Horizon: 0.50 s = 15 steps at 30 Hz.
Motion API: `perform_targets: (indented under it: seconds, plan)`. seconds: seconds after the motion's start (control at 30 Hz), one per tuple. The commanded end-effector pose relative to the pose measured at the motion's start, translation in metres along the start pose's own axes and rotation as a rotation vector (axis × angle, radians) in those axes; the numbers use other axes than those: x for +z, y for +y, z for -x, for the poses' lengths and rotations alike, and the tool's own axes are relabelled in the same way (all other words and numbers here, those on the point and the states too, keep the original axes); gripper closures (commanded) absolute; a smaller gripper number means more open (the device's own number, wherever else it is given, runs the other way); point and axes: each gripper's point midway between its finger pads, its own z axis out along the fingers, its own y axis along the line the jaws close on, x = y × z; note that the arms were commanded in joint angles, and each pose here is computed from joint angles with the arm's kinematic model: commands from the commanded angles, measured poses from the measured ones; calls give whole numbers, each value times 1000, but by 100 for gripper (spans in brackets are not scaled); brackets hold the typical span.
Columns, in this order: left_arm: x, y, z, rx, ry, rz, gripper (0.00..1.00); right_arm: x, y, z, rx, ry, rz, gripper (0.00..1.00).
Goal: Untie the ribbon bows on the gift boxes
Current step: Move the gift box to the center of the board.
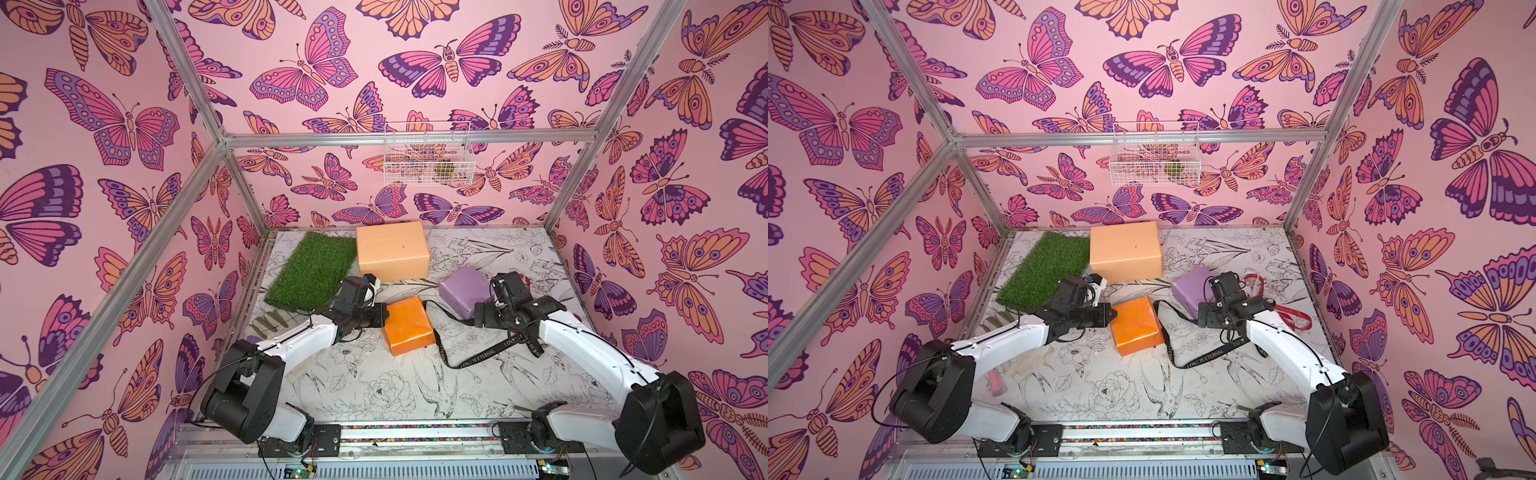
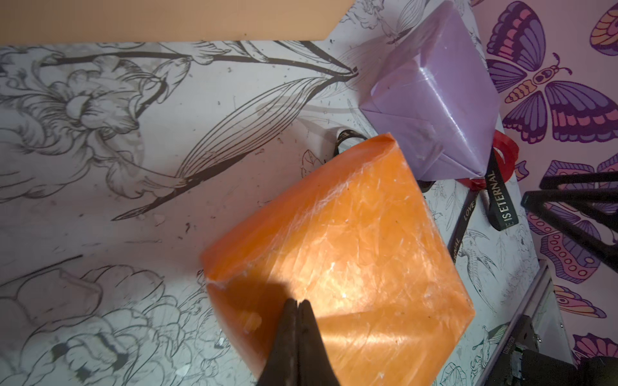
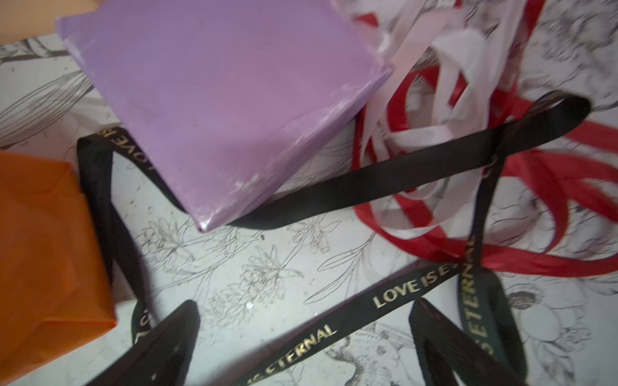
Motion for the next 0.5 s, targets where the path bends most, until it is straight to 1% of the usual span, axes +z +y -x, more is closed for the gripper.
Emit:
perform_targets:
  seconds: [0.0,0.1,0.17,0.23,0.37,0.4,0.47]
  plan:
    - [-14,3,-18,-21,74,58,95,-2,-40,27,-104,-211,-212,1]
    - [-26,-26,-2,18,20,15,91,-2,-53,36,-128,-358,-263,1]
    - [-29,-47,4,46,4,-21,90,2,-62,35,-119,-434,-272,1]
    - [-28,-72,9,80,-6,-65,89,8,-70,34,-86,-496,-248,1]
    - [-15,-124,14,143,-24,-183,89,16,-83,30,15,-540,-212,1]
    - [-9,-136,14,158,-27,-209,89,16,-83,34,39,-577,-188,1]
    - [6,-158,13,179,-24,-250,89,14,-81,39,41,-620,-171,1]
